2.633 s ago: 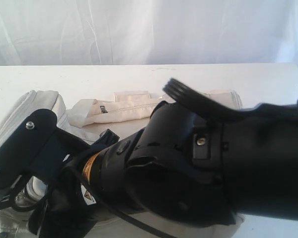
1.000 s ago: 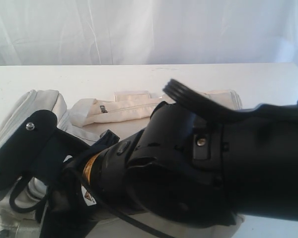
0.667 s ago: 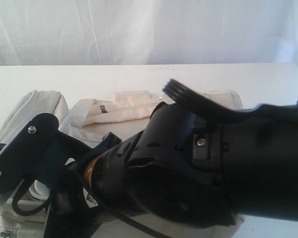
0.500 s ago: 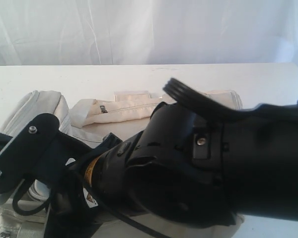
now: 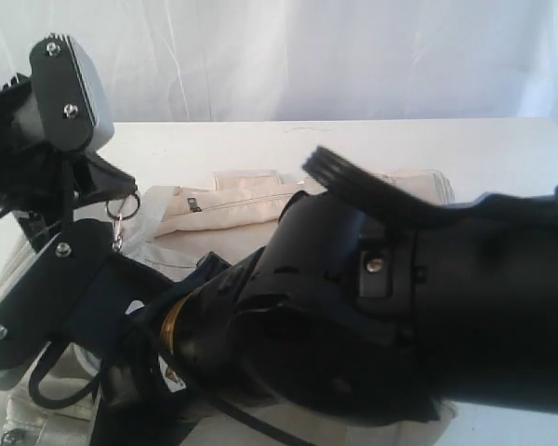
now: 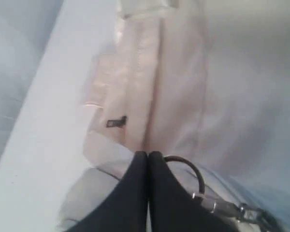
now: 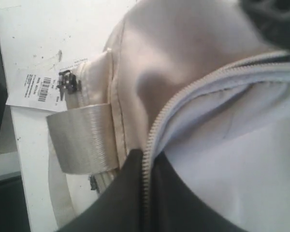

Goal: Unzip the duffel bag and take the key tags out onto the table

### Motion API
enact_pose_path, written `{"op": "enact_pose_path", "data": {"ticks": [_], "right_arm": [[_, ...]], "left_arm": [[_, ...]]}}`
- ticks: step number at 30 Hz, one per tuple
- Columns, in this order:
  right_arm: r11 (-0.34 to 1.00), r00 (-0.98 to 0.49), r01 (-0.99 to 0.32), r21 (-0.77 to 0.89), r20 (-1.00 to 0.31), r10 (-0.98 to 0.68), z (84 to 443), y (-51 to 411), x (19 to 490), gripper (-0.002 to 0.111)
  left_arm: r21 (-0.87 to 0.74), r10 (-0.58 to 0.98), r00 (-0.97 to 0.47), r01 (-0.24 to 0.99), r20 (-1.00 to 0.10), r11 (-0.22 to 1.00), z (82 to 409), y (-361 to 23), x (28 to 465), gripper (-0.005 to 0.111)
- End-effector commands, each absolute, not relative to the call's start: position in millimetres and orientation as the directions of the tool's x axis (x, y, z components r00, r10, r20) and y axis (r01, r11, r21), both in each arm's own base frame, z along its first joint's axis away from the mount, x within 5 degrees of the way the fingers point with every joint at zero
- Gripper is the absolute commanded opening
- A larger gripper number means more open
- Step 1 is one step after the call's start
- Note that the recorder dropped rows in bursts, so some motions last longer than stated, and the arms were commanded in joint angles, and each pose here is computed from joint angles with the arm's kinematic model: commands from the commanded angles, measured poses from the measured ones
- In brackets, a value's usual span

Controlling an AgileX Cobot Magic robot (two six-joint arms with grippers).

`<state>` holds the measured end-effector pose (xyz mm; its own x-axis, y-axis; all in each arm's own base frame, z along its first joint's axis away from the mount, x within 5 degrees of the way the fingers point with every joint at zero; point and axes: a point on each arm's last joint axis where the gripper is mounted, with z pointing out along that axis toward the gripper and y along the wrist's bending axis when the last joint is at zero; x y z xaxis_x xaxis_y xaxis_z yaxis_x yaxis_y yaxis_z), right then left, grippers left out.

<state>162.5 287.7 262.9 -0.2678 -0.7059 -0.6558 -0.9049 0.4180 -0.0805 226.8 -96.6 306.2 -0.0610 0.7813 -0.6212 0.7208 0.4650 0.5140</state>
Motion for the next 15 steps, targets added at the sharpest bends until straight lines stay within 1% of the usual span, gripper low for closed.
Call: {"op": "enact_pose_path", "data": {"ticks": [1,7,12,15], "right_arm": [[0.412,-0.294,-0.909,-0.061,-0.608,-0.738,258,285,157,0.0],[0.41,-0.296,-0.911,-0.052,-0.609,-0.736,258,286,155,0.0],[0.397,-0.287,-0.916,-0.053,-0.606,-0.742,258,287,151,0.0],[0.402,-0.292,-0.914,-0.05,-0.606,-0.74,258,287,151,0.0]], "left_arm": [[0.552,0.765,-0.076,0.647,-0.639,0.526,322,-86,248,0.0],[0.548,0.763,-0.131,0.621,-0.633,0.561,320,-74,268,0.0],[0.53,0.768,-0.151,0.642,-0.622,0.555,313,-78,287,0.0],[0.508,0.773,-0.161,0.669,-0.613,0.543,311,-80,288,0.0]]}}
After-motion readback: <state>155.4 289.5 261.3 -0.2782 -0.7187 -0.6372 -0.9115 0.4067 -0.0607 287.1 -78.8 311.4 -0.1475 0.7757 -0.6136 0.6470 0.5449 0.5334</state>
